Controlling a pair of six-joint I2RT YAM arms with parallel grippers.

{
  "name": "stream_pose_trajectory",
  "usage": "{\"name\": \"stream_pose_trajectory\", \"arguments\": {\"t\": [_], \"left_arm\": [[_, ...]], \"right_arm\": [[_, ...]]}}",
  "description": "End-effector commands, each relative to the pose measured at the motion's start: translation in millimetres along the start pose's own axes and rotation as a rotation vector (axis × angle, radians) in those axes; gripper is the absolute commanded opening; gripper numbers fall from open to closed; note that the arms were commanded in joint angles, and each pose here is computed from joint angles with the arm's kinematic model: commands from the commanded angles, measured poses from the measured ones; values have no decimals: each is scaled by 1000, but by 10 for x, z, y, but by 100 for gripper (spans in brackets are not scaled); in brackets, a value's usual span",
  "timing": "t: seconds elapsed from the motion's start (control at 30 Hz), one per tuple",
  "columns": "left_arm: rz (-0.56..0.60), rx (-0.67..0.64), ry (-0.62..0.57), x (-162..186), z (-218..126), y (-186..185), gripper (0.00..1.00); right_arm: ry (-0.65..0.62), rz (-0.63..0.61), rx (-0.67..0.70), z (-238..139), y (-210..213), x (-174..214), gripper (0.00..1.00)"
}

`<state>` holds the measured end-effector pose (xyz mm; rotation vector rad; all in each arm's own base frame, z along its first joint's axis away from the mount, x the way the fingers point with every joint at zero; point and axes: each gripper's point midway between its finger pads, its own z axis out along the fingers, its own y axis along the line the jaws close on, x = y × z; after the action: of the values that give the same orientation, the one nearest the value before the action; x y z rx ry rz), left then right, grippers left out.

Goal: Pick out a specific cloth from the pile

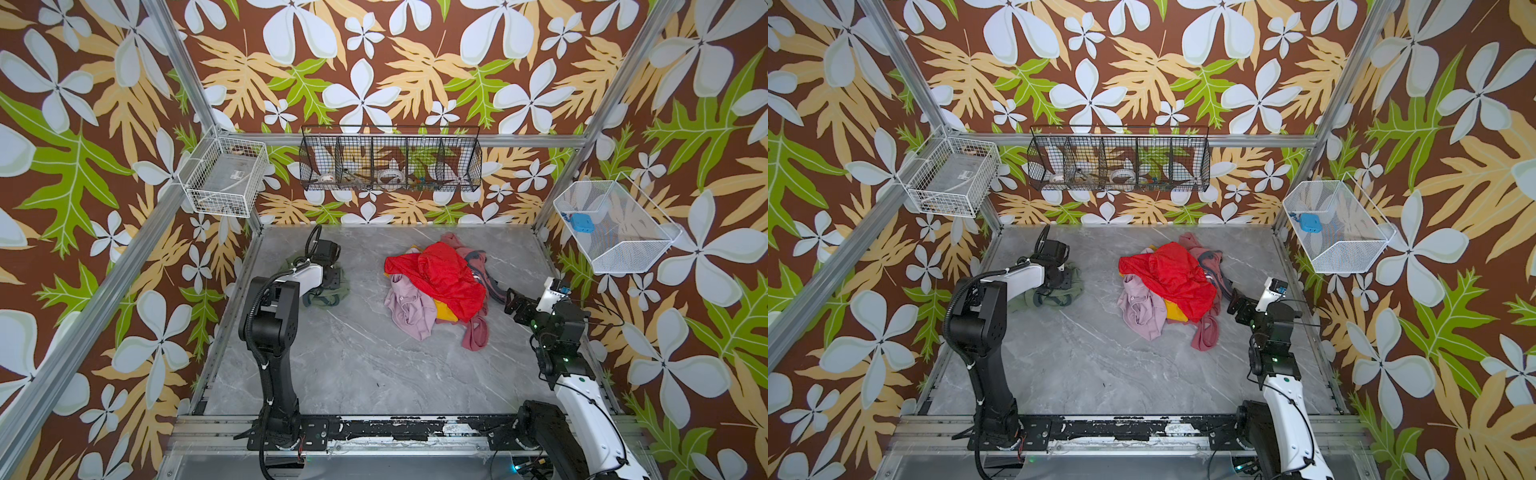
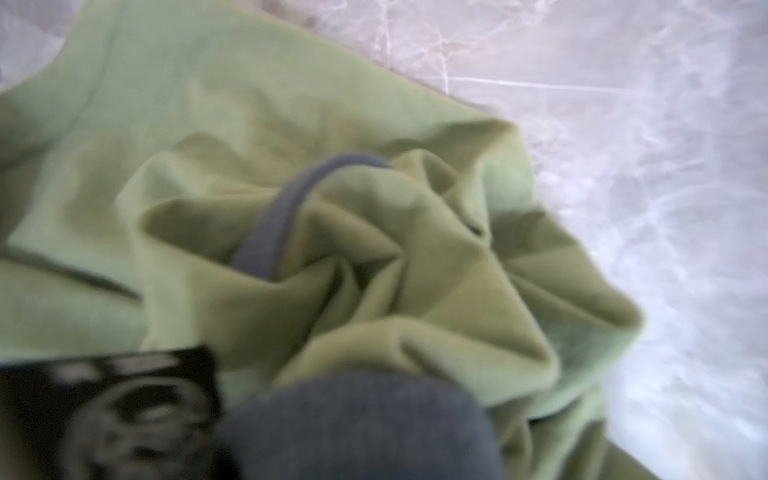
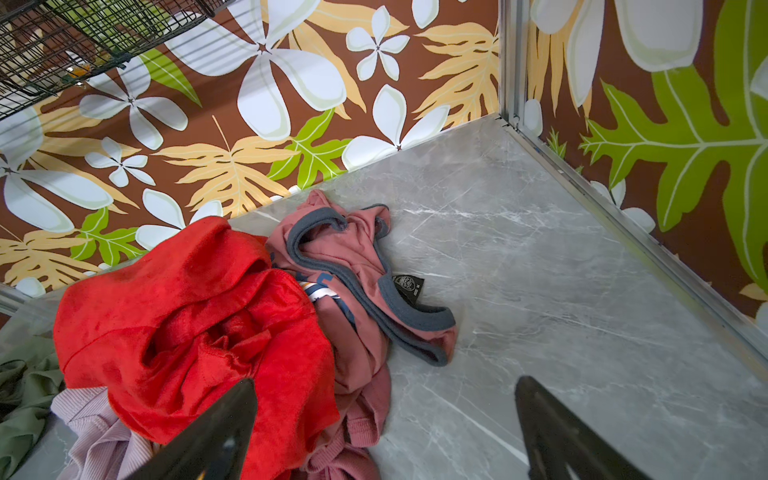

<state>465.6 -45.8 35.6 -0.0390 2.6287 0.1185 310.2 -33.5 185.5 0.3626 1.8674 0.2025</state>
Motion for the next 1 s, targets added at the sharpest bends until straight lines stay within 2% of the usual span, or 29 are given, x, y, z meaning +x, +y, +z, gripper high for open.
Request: {"name": "stream_pose_trajectory", "arguments": {"t": [0.0, 0.13, 0.37, 0.6, 0.77, 0.97], "left_arm": [[-2, 135, 23, 46, -117, -231, 18], [2, 149, -40, -162, -257, -246, 0], [0, 179, -145, -456, -453, -283, 0], [26, 191, -178, -669, -433, -335, 0], [47, 201, -184, -828, -302, -404, 0], [80, 194, -131, -841, 1, -457, 0]], "right_arm": [[-8, -5, 16, -1, -28, -13, 96], [-7, -3, 15, 4, -26, -15, 96], [-15, -1, 8, 0, -1, -70, 96], [-17, 4, -1, 9, 26, -113, 96], [-16, 10, -2, 9, 31, -123, 95], [-19, 10, 6, 4, 17, -125, 95]]}}
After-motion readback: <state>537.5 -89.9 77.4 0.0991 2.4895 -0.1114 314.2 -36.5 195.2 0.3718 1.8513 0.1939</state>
